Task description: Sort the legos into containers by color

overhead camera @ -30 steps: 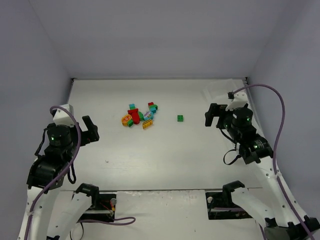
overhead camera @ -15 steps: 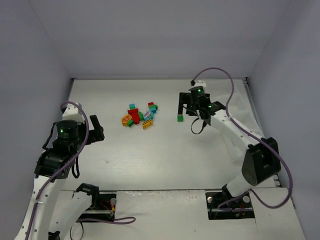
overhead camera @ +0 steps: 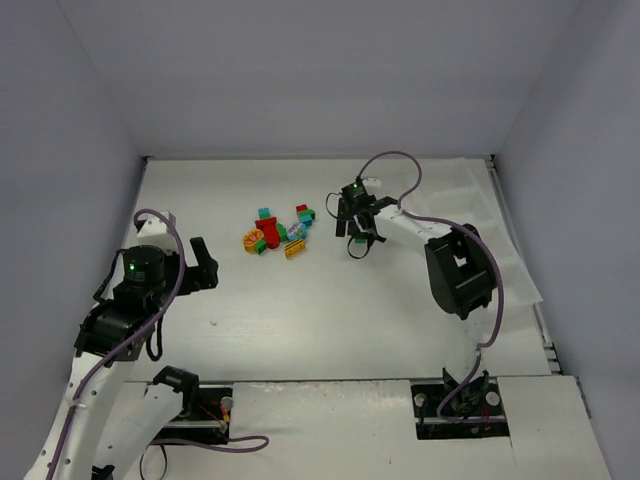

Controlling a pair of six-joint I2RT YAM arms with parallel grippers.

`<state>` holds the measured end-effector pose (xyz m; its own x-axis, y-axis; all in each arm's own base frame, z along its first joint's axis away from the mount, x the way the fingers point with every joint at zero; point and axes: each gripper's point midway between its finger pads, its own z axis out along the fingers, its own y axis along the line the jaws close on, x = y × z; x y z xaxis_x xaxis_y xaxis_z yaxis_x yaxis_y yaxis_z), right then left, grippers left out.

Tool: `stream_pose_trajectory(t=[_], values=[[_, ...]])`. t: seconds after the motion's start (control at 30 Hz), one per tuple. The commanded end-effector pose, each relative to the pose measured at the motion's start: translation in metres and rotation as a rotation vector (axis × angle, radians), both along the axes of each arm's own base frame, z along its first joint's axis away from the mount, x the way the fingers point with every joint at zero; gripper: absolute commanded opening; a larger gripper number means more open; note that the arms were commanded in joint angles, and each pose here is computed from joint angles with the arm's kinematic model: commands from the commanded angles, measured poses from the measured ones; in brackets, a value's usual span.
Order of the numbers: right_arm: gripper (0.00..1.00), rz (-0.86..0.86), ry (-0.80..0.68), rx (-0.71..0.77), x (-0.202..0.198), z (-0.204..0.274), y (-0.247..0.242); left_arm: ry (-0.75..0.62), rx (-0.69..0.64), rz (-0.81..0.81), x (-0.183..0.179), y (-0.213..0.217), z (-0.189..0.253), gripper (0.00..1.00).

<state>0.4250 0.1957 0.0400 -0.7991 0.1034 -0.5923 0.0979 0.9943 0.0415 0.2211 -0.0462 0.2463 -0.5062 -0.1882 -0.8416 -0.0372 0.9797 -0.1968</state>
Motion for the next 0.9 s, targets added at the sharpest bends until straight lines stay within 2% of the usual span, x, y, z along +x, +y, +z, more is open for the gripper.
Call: stream_pose_trajectory(t=[0.0,0.07,0.13,0.17,0.23,0.33,0.37,0.4,0.5,0.67,0.87], values=[[0.77,-0.029,-0.073,-0.017,0.023,0.017,0.003,-0.043,-0.046,-0.008,0.012,-0.009,0.01,0.97],[0.74,-0.021,-0.059,-0.035,0.026,0.007,0.004,-0.042,-0.044,-0.003,0.013,-0.008,0.012,0.97],[0.65,-0.018,-0.048,-0.047,0.027,0.0,0.003,-0.037,-0.043,0.001,0.013,-0.008,0.012,0.97],[0.52,-0.02,-0.048,-0.052,0.028,-0.002,0.002,-0.039,-0.043,0.001,0.014,-0.008,0.013,0.97],[0.42,-0.024,-0.044,-0.06,0.027,-0.004,0.001,-0.038,-0.032,0.0,0.014,-0.007,0.012,0.97],[0.2,-0.026,-0.054,-0.08,0.027,-0.001,-0.003,-0.033,-0.022,0.013,0.016,-0.005,0.009,0.97],[0.06,-0.031,-0.066,-0.09,0.029,0.003,-0.006,-0.031,-0.021,0.011,0.017,-0.005,0.008,0.97],[0.0,-0.032,-0.088,-0.1,0.03,0.013,-0.01,-0.033,-0.022,0.009,0.018,-0.006,0.008,0.97],[0.0,-0.081,-0.155,-0.128,0.039,0.045,-0.037,-0.025,-0.029,-0.006,0.022,-0.011,0.009,0.97],[0.0,-0.26,-0.255,-0.168,0.056,0.098,-0.123,-0.015,-0.033,-0.017,0.029,-0.015,0.005,0.97],[0.01,-0.429,-0.279,-0.205,0.059,0.117,-0.209,-0.023,-0.042,-0.029,0.034,-0.019,0.004,0.97]])
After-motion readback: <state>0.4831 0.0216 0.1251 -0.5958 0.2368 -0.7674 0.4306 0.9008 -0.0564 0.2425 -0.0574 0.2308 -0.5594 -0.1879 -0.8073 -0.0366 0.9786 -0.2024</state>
